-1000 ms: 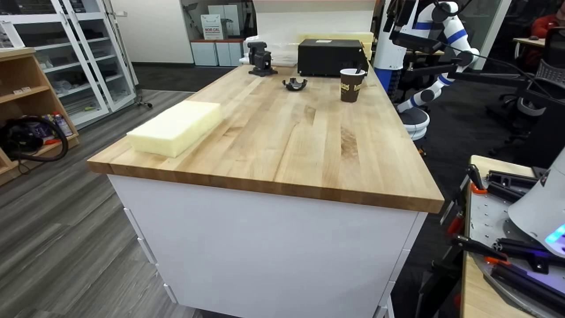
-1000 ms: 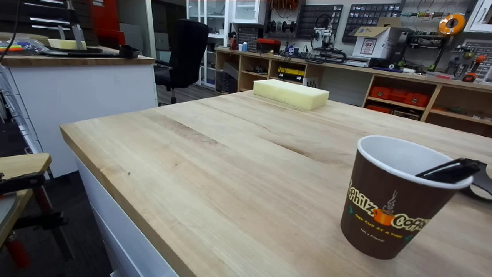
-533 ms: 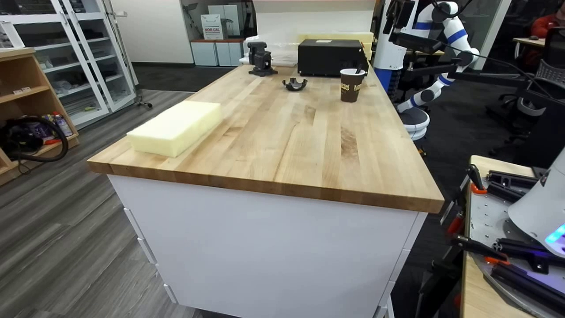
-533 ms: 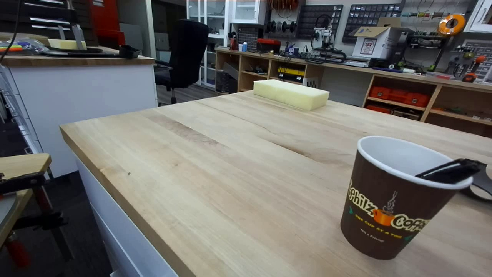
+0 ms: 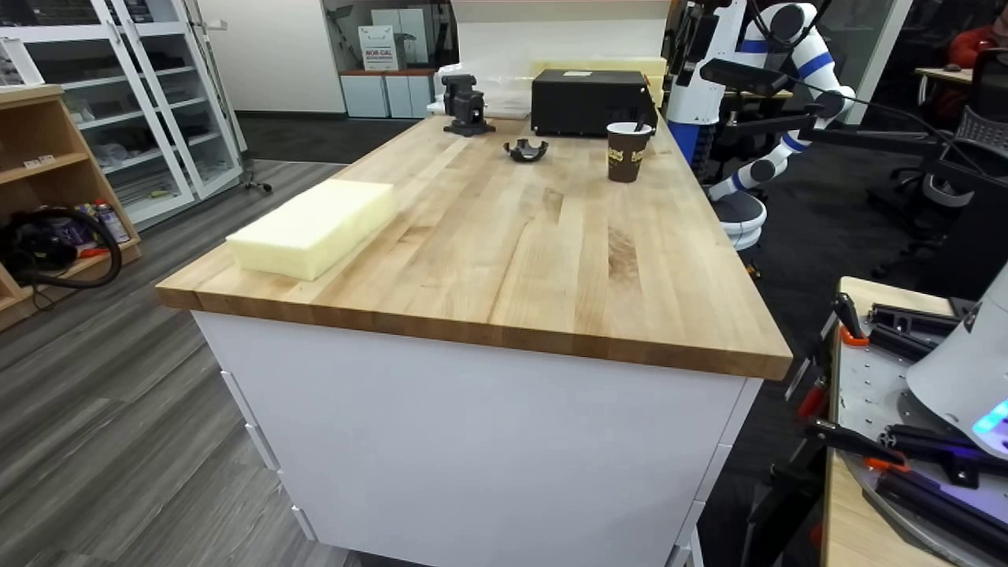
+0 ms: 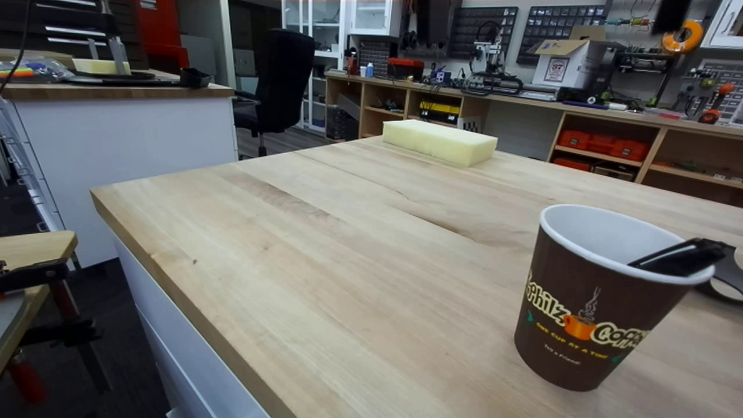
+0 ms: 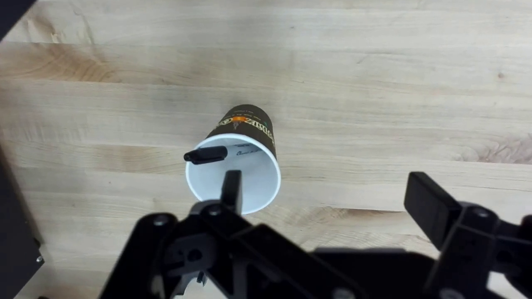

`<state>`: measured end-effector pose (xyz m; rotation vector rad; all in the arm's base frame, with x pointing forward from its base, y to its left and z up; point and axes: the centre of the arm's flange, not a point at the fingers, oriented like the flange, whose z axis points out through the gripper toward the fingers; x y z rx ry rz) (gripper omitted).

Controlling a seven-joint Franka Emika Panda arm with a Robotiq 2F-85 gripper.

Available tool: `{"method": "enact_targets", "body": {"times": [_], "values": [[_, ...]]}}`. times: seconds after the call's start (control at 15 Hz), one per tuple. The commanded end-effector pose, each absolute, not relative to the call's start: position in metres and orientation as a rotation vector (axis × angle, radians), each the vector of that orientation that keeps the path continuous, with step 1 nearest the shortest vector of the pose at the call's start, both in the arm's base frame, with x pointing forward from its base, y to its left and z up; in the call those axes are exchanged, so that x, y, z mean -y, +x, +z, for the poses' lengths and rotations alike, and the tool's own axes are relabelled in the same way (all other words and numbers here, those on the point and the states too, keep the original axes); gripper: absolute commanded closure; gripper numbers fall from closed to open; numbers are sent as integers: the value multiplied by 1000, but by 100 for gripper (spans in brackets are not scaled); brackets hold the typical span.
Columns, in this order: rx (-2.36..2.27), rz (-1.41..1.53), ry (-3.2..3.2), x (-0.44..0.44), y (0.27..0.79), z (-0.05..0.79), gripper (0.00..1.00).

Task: Remove the marker from the cup,move the cup to the left and put the marker in the cup

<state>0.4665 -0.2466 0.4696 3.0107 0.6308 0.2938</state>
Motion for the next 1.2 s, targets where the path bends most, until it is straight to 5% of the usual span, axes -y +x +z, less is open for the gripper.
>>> {"method": "enact_targets", "body": {"times": [0.0,1.13], "values": [[-598,313,3021,257,492,465,0],[-560,352,3035,312,530,409,0]]}}
